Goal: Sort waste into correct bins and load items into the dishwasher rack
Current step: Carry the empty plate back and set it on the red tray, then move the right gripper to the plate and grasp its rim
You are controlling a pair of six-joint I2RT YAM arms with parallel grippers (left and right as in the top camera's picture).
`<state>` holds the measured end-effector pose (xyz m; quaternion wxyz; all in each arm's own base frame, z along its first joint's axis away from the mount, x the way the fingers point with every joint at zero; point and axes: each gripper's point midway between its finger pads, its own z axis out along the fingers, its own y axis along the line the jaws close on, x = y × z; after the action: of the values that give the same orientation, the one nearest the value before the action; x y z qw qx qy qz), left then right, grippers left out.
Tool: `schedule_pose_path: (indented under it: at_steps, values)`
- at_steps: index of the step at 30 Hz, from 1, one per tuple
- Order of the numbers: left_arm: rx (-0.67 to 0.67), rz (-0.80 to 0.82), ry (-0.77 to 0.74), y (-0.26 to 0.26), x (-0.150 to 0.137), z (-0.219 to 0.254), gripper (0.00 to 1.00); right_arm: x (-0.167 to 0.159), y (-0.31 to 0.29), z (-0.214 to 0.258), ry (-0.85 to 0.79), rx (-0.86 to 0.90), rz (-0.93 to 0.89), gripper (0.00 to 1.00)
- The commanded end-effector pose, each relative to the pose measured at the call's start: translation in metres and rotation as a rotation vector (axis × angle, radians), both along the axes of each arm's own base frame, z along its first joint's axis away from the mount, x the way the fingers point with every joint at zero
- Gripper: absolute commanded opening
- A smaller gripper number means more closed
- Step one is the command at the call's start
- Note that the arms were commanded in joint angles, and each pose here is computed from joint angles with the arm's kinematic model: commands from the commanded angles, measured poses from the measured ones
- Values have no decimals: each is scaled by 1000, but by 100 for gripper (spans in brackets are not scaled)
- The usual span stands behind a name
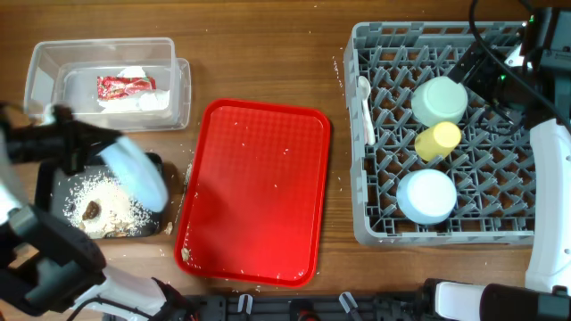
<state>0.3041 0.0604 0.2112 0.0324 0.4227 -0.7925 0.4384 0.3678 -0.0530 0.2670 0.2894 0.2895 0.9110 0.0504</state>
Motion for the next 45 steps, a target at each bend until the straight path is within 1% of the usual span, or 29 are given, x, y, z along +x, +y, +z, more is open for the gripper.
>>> schedule_pose_path:
  at_steps: [1, 3, 5, 8, 10, 13, 15, 18, 23, 25, 27, 28, 29, 30, 32, 35, 36, 38, 39, 40, 41, 42, 43, 45]
  values:
    - [27, -188, -61, -55, 3, 14, 4, -1, -3, 2, -3, -14, -9, 100]
    - [22, -291, -51, -91, 3, 14, 4, -1, -3, 2, -3, -14, -9, 100]
    - [47, -373, -57, -119, 5, 10, 4, -1, -3, 2, -3, -14, -9, 100]
    - [163, -454, -31, -156, 12, -6, 4, -1, -3, 2, -3, -14, -10, 100]
    - [289, -496, -33, -185, 19, -20, 4, -1, -3, 2, -3, -14, -9, 100]
    - [558, -503, -70, -218, 32, -39, 4, -1, -3, 2, -3, -14, -10, 100]
    - [659, -501, -100, -235, 36, -47, 4, -1, -3, 2, -3, -14, -9, 100]
    - [754, -493, -89, -251, 33, -59, 4, -1, -3, 2, -3, -14, -9, 100]
    - [775, -576, -61, -277, 18, -80, 5, -1, -3, 2, -3, -14, -9, 100]
    - [781, -620, -56, -289, 9, -87, 18, -1, -3, 2, -3, -14, -9, 100]
    - [788, -662, -54, -300, -1, -91, 19, -1, -3, 2, -3, -14, -9, 100]
    - [788, -671, -59, -303, -3, -92, 24, -1, -3, 2, -3, -14, -9, 100]
    - [803, -679, -69, -305, -4, -92, 38, -1, -3, 2, -3, -14, -9, 100]
    - [825, -676, -76, -303, -3, -92, 43, -1, -2, 2, -3, -8, -9, 100]
    - [856, -660, -78, -296, 1, -91, 42, 1, 7, 2, -12, 31, 20, 100]
    - [857, -587, -76, -272, 12, -73, 40, -6, 28, -2, 18, 138, 85, 100]
    - [868, -529, -80, -252, 20, -59, 40, -13, 47, -4, 42, 232, 133, 100]
    - [886, -412, -83, -213, 33, -37, 42, -12, 82, 8, -5, 347, 314, 100]
    - [885, -356, -79, -194, 37, -28, 46, -12, 102, 15, -39, 369, 441, 100]
    - [884, -302, -67, -175, 40, -21, 57, -16, 122, 16, -40, 360, 535, 100]
    - [884, -249, -41, -154, 40, -16, 78, -19, 131, 12, -24, 337, 567, 100]
    - [886, -215, -13, -138, 39, -15, 100, -23, 140, 6, 3, 302, 588, 97]
    - [904, -171, 37, -114, 36, -16, 100, -28, 150, -2, 41, 254, 607, 92]
    - [935, -102, 129, -77, 28, -19, 100, -38, 174, -21, 113, 160, 625, 92]
